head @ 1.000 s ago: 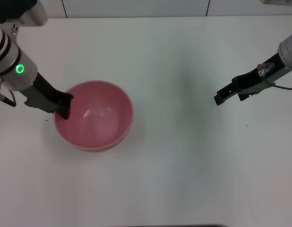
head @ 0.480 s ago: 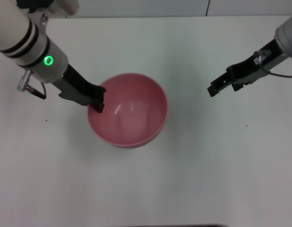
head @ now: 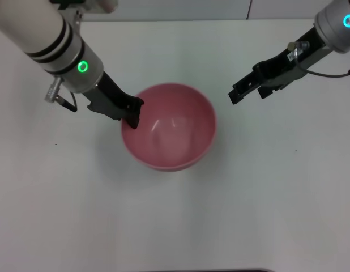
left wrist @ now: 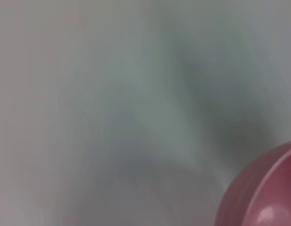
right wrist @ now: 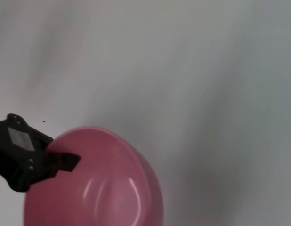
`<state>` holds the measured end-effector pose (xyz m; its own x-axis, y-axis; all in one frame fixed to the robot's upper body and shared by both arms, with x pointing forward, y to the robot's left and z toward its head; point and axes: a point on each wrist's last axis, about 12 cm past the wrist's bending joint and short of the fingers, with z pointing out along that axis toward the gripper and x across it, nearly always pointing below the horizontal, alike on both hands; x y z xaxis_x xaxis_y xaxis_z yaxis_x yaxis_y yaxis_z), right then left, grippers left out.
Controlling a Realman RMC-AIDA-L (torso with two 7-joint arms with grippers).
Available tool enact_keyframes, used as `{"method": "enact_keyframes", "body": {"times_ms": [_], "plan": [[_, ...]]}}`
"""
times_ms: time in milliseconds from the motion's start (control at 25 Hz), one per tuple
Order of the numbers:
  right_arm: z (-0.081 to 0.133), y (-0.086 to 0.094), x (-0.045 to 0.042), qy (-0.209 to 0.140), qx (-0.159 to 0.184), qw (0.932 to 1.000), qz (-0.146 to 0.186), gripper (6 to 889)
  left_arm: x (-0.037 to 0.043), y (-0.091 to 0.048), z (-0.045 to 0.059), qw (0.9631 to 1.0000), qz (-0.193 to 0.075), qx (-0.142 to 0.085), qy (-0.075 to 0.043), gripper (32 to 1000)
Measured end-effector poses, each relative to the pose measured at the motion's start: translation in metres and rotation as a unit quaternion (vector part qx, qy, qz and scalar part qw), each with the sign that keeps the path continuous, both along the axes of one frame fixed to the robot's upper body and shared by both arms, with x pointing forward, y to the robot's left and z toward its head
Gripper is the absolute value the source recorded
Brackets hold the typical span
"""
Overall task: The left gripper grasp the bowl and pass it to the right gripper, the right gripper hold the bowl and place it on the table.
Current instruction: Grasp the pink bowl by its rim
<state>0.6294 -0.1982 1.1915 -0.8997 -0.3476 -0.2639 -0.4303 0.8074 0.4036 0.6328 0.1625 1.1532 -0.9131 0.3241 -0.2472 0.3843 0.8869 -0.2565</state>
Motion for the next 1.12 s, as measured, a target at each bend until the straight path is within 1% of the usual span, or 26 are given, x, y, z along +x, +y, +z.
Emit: {"method": "enact_keyframes", "body": {"times_ms": [160, 320, 560, 840, 1120], "plan": [[0.003, 0.008, 0.0011, 0.0, -0.004, 0.9999, 0.011, 802, 0.0021, -0.013, 0.001, 0.9999, -0.013, 0.0, -0.003, 38], [0.006, 0.017, 0.0022, -0.001, -0.01, 0.9997, 0.024, 802, 0.0032, -0.018, 0.001, 0.9998, -0.017, -0.002, -0.004, 38], [0.002, 0.034, 0.0021, 0.011, -0.03, 0.9983, 0.05, 801, 0.0054, -0.022, 0.003, 0.9998, -0.02, -0.002, -0.009, 38], [-0.007, 0.043, 0.0011, 0.021, -0.044, 0.9968, 0.063, 800, 0.006, -0.023, 0.005, 0.9997, -0.021, -0.002, -0.011, 38], [-0.011, 0.052, 0.0032, 0.013, -0.064, 0.9948, 0.078, 799, 0.0066, -0.025, 0.006, 0.9997, -0.022, -0.007, -0.012, 37]]}}
